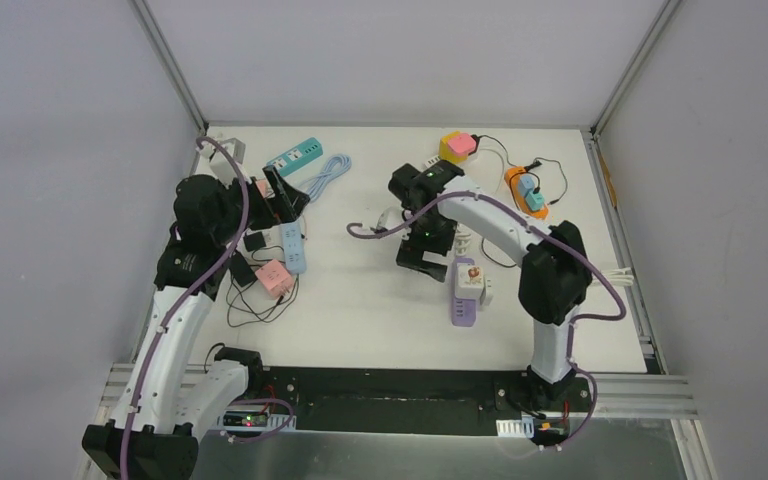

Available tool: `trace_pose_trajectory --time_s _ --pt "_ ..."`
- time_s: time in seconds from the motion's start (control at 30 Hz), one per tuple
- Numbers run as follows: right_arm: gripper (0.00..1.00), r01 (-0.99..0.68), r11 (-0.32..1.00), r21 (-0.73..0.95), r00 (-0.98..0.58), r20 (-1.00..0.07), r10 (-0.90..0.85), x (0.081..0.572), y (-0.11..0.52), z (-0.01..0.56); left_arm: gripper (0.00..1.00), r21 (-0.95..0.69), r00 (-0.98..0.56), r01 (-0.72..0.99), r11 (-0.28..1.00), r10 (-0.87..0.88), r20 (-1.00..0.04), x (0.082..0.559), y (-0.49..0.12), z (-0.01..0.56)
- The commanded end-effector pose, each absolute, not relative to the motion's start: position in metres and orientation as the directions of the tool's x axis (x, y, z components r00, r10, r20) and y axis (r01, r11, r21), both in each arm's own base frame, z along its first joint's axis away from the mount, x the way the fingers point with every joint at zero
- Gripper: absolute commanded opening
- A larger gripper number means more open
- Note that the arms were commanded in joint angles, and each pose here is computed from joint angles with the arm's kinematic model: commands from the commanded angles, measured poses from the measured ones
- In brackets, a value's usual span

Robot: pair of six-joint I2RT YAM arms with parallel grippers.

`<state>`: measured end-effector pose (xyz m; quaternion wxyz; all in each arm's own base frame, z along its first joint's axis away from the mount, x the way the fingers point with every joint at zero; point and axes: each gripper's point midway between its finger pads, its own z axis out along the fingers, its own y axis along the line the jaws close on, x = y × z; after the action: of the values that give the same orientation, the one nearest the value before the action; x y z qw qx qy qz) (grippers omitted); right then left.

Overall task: Pull the plug off the socket
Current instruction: Place the socket at the center of the board, then remove the plug from the socket.

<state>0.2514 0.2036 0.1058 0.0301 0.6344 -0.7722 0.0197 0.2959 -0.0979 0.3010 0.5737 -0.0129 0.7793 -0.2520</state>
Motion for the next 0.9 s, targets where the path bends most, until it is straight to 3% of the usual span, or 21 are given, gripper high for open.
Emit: trace_pose_trajectory --time_s 0.0,0.17,0.3,0.43,0.63,0.73,0.87 --pt "1.00 -0.976 0.209 0.064 -0.216 -0.145 -0.966 0.243 0.207 0.164 0.99 -0.442 -0.319 0.482 0.756 -0.318 -0.893 0.294 -0.132 0.349" --pt "1.00 -0.942 0.275 0.193 -0.327 -0.338 -0.882 0.231 0.187 0.204 0.92 -0.529 -0.403 0.661 0.533 -0.342 -0.849 0.286 -0.173 0.369" --pt "1.00 -0.890 0.325 0.319 -0.453 -0.539 -0.710 0.215 0.168 0.230 0.93 -0.441 -0.349 0.736 0.513 -0.272 -0.897 0.278 -0.201 0.365" --pt "1.00 -0.801 0.441 0.405 -0.583 -0.693 -0.424 0.216 0.147 0.243 0.94 -0.298 -0.288 0.818 0.492 -0.098 -0.953 0.264 -0.251 0.337" --pt "1.00 -0.597 0.594 0.539 -0.688 -0.725 -0.034 0.223 0.117 0.222 0.93 -0.070 -0.151 0.936 0.346 0.213 -0.965 0.235 -0.327 0.267" --pt "1.00 -0.637 0.598 0.487 -0.659 -0.747 -0.093 0.215 0.111 0.201 0.94 0.012 -0.069 0.968 0.251 0.313 -0.947 0.224 -0.358 0.238" --pt "0.99 -0.595 0.715 0.367 -0.675 -0.711 -0.196 0.223 0.085 0.163 0.94 0.018 -0.040 0.987 0.159 0.352 -0.935 0.218 -0.393 0.213"
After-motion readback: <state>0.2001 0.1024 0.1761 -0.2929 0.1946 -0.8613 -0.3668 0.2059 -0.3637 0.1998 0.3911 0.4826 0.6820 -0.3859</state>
